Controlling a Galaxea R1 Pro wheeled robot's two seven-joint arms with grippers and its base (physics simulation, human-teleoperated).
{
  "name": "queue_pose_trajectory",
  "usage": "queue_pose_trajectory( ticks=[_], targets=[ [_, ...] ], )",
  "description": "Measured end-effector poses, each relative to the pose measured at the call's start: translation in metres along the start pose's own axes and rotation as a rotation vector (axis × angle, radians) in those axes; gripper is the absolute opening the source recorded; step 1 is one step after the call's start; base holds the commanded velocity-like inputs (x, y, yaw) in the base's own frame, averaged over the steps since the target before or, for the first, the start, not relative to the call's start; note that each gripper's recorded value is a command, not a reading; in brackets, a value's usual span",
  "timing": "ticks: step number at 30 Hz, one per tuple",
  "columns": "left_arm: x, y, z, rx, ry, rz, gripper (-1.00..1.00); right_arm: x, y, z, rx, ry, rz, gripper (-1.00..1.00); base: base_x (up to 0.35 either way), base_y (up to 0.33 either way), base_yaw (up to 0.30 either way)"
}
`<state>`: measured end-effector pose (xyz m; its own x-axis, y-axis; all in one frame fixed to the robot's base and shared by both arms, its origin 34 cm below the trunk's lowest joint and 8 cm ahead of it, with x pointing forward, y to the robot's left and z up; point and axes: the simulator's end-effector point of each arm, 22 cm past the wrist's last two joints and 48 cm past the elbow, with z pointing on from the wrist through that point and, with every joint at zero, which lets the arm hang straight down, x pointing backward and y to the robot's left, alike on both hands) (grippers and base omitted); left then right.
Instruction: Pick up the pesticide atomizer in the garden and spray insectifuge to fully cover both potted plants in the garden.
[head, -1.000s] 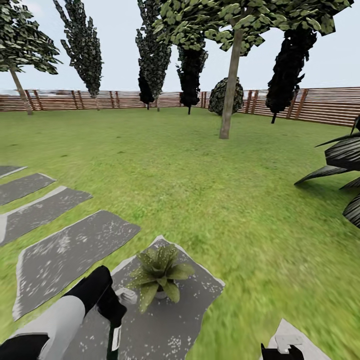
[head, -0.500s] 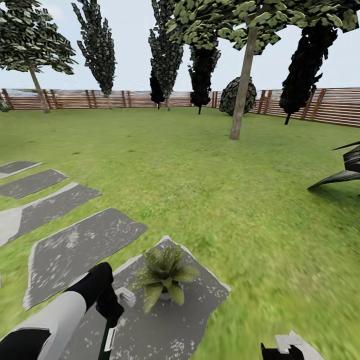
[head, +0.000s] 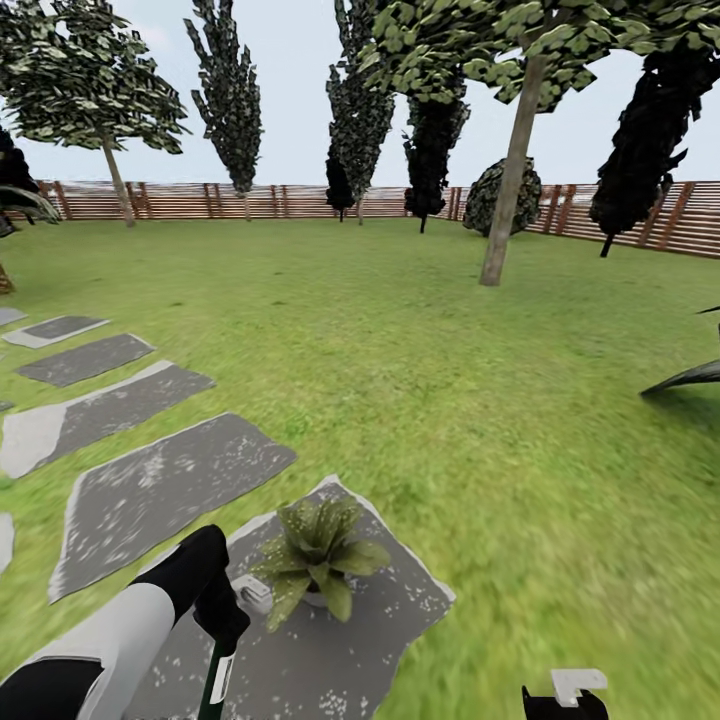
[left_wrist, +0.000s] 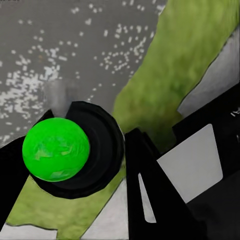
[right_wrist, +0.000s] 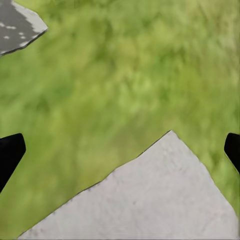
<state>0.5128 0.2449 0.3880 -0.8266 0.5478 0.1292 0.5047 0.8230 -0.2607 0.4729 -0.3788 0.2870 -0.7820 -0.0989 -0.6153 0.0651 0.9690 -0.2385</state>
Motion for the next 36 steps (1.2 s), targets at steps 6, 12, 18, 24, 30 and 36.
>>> queue_pose_trajectory(
  ticks=[6,12,18,24,30,36],
  targets=[
    [0.000,-0.001,0.000,-0.001,0.001,0.002,-1.00,0.000,0.000,0.000,0.000,0.000,0.000,1.00,0.139,-0.271,0.277],
    [0.000,-0.001,0.000,-0.002,0.002,0.004,-1.00,0.000,-0.001,0.000,0.002,0.000,0.000,1.00,0.056,-0.272,0.194],
    [0.001,0.004,-0.001,-0.004,0.000,-0.003,-1.00,0.000,-0.002,0.000,0.003,0.000,-0.001,1.00,-0.154,-0.243,0.067],
    [-0.007,0.003,-0.010,0.002,-0.015,0.003,-1.00,0.000,-0.003,0.000,0.003,-0.001,-0.002,1.00,-0.076,-0.061,0.144],
    [-0.028,0.004,-0.060,0.036,-0.012,0.050,-1.00,0.000,-0.003,0.000,0.003,0.000,-0.003,1.00,-0.001,0.000,0.002],
    [-0.021,0.009,-0.070,0.018,0.045,0.070,-1.00,0.000,-0.003,0.000,0.004,0.000,-0.002,1.00,0.016,-0.019,0.104]
  ],
)
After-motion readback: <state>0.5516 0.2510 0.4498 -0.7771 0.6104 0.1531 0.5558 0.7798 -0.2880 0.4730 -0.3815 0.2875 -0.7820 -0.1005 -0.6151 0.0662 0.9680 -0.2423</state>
